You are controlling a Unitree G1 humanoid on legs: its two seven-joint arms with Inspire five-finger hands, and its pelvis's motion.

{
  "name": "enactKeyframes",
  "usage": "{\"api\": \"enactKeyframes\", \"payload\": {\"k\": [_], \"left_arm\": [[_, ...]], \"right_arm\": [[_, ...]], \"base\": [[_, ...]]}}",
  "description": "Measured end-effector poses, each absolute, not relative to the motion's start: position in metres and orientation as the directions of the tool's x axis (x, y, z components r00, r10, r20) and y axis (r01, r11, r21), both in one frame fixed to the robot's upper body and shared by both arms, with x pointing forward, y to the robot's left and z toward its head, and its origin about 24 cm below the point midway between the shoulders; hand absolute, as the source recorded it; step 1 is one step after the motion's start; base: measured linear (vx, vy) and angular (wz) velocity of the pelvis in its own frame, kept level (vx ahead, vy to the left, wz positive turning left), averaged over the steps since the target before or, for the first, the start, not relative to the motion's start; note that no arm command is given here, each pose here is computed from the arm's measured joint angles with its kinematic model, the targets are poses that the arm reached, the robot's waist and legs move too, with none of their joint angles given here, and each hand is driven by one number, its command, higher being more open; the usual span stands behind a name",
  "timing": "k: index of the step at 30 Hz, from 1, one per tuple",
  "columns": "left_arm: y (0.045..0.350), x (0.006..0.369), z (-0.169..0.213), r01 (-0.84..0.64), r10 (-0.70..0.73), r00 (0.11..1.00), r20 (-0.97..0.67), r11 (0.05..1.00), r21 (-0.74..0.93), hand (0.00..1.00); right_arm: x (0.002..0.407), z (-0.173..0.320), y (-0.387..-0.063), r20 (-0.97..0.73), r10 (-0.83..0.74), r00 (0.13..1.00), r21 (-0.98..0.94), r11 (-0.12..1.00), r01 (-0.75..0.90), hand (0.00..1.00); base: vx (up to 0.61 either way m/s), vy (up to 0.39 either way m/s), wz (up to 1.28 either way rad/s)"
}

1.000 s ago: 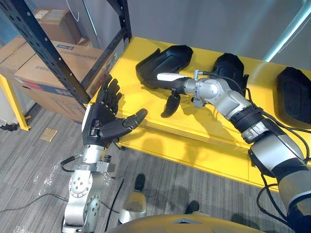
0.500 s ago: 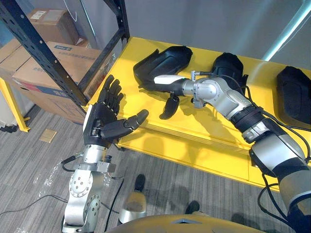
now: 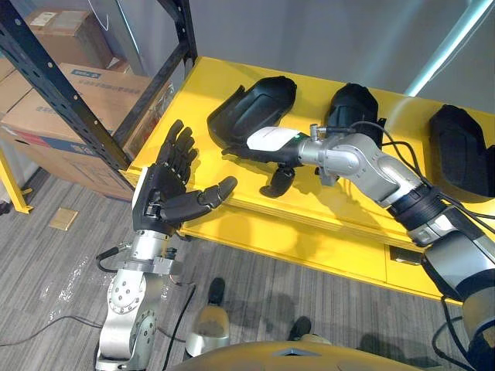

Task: Walk over and take three plastic housings, then place them on the shelf

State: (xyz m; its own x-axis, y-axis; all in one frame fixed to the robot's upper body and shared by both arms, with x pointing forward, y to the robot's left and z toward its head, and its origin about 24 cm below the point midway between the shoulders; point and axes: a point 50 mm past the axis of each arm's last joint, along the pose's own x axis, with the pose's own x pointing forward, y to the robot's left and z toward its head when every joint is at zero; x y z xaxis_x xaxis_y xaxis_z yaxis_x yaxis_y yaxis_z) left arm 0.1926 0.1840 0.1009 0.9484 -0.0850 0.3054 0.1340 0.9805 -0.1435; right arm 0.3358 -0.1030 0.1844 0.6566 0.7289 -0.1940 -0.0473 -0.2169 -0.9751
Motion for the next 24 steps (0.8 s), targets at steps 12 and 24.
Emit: {"api": "enactKeyframes", "payload": {"k": [12, 24], "left_arm": [[0.202, 0.202, 0.127, -0.064, -0.04, 0.912, 0.408, 0.969, 0.238, 1.0], [0.248, 0.209, 0.158, -0.246, -0.184, 0.901, 0.393, 0.531, 0.811, 1.0]], "right_arm": [[0.299, 0.307, -0.167, 0.972, -0.013, 0.234, -0.099, 0.882, 0.461, 1.0], [0.211, 0.207, -0.258, 0.822, -0.175, 0.542, -0.121, 0.876, 0.466, 1.0]], "base": [[-0.01, -0.01, -0.06], [0.01, -0.005, -0.3]]}}
